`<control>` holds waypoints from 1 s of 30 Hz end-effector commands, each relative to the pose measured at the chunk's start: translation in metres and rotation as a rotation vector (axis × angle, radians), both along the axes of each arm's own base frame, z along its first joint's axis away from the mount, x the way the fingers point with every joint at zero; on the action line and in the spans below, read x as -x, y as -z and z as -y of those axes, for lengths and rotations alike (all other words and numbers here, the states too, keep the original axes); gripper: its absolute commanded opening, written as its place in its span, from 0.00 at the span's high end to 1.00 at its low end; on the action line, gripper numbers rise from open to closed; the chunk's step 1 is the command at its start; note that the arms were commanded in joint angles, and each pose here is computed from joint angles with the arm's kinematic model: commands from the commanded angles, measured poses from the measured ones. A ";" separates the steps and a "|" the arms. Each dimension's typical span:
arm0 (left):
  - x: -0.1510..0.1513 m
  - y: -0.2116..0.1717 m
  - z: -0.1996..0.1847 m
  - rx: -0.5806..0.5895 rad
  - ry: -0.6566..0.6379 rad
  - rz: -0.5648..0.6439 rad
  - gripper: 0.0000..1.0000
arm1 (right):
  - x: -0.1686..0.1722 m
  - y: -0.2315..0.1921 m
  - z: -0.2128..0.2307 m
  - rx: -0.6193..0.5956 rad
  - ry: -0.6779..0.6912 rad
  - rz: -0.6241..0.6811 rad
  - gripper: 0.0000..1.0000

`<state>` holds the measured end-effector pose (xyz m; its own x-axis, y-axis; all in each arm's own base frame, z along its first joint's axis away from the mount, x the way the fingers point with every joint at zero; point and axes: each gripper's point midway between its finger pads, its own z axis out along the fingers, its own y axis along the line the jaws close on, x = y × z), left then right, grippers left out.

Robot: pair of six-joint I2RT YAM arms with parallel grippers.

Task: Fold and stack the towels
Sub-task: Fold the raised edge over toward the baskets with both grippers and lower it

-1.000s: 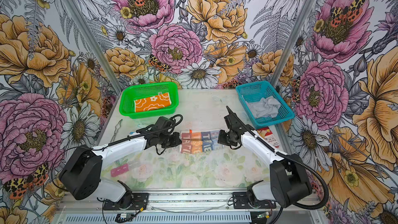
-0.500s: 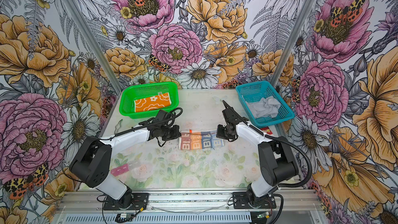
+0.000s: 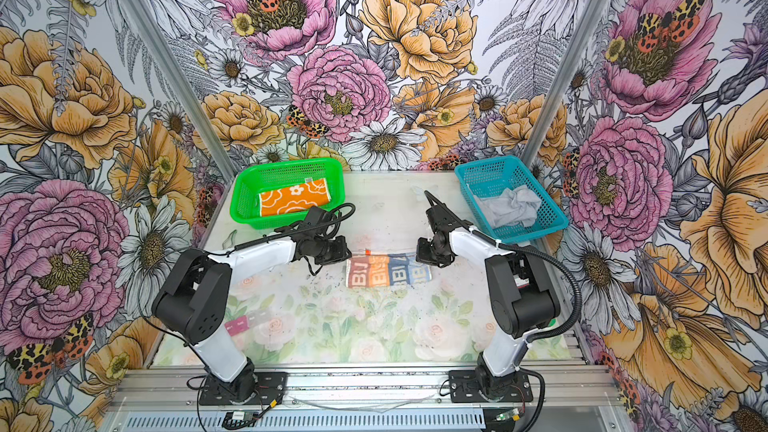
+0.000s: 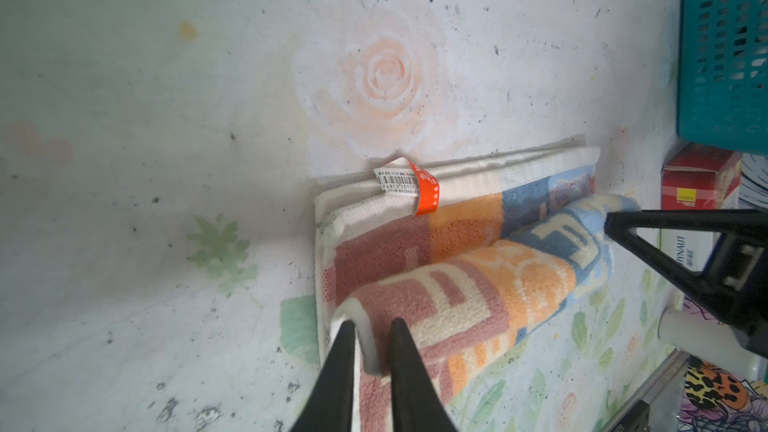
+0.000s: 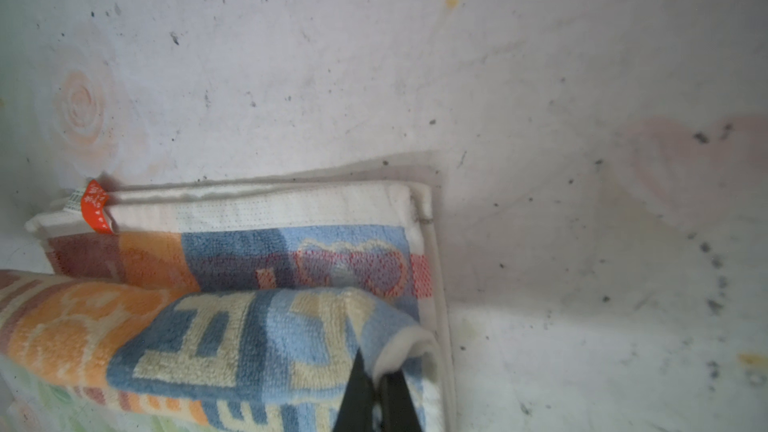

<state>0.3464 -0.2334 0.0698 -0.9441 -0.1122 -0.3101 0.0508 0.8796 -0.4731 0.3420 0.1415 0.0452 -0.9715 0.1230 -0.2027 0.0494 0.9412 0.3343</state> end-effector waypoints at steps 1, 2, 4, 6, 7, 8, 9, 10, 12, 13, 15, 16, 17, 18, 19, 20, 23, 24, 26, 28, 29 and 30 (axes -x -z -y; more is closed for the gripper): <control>-0.018 -0.013 -0.003 -0.002 -0.008 0.062 0.77 | -0.016 -0.011 0.001 0.001 -0.007 0.052 0.99; -0.020 -0.017 -0.003 -0.008 -0.007 0.079 0.75 | -0.018 -0.013 0.002 0.002 -0.008 0.060 0.97; -0.025 -0.027 -0.007 -0.020 -0.006 0.121 0.74 | -0.020 -0.020 0.004 0.006 -0.002 0.079 0.89; -0.030 -0.038 -0.010 -0.035 -0.011 0.164 0.72 | -0.023 -0.029 0.006 0.007 -0.001 0.106 0.80; -0.031 -0.042 -0.013 -0.051 -0.013 0.186 0.72 | -0.024 -0.035 0.006 0.005 -0.002 0.124 0.70; -0.031 -0.047 -0.014 -0.061 -0.011 0.208 0.72 | -0.024 -0.040 0.007 0.006 -0.003 0.139 0.65; -0.030 -0.052 -0.017 -0.083 -0.015 0.234 0.71 | -0.024 -0.048 0.007 0.004 -0.007 0.165 0.61; -0.028 -0.057 -0.018 -0.100 -0.016 0.265 0.71 | -0.024 -0.055 0.008 0.008 -0.010 0.187 0.56; -0.018 -0.068 -0.015 -0.106 0.000 0.321 0.71 | -0.019 -0.069 0.011 0.017 -0.002 0.230 0.53; -0.011 -0.069 -0.012 -0.095 0.012 0.326 0.71 | -0.016 -0.074 0.011 0.015 0.000 0.243 0.53; 0.005 -0.060 -0.005 -0.077 0.038 0.292 0.71 | -0.008 -0.080 0.006 0.001 -0.012 0.259 0.53; 0.011 -0.052 -0.003 -0.070 0.041 0.263 0.71 | -0.005 -0.078 0.003 -0.006 -0.021 0.251 0.52; 0.015 -0.043 -0.004 -0.066 0.037 0.232 0.70 | -0.004 -0.075 0.001 -0.009 -0.028 0.239 0.52; 0.018 -0.033 -0.006 -0.071 0.034 0.215 0.69 | -0.004 -0.070 0.001 0.001 -0.033 0.231 0.51; 0.019 -0.026 -0.006 -0.075 0.032 0.205 0.67 | -0.007 -0.067 0.002 0.016 -0.038 0.232 0.50; 0.018 -0.021 -0.007 -0.072 0.028 0.202 0.66 | -0.011 -0.063 0.005 0.044 -0.046 0.235 0.50; 0.013 -0.014 -0.004 -0.066 0.016 0.209 0.65 | -0.028 -0.055 0.010 0.093 -0.056 0.249 0.48; 0.010 -0.013 -0.004 -0.068 0.004 0.213 0.65 | -0.034 -0.052 0.012 0.097 -0.048 0.242 0.48; 0.003 -0.013 -0.003 -0.052 -0.015 0.222 0.65 | -0.043 -0.047 0.011 0.097 -0.046 0.236 0.48; -0.003 -0.012 0.001 -0.022 -0.028 0.219 0.65 | -0.048 -0.043 0.010 0.099 -0.044 0.235 0.47; -0.005 -0.010 0.002 -0.019 -0.036 0.212 0.66 | -0.050 -0.042 0.011 0.101 -0.041 0.235 0.47; -0.007 -0.007 0.002 -0.028 -0.043 0.204 0.66 | -0.051 -0.040 0.011 0.105 -0.037 0.234 0.47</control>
<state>0.3345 -0.2285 0.0682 -0.8791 -0.0815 -0.4696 0.1246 0.9116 -0.3917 0.3704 0.1308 0.0705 -0.9329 0.0588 -0.3554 -0.0341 0.9678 0.2495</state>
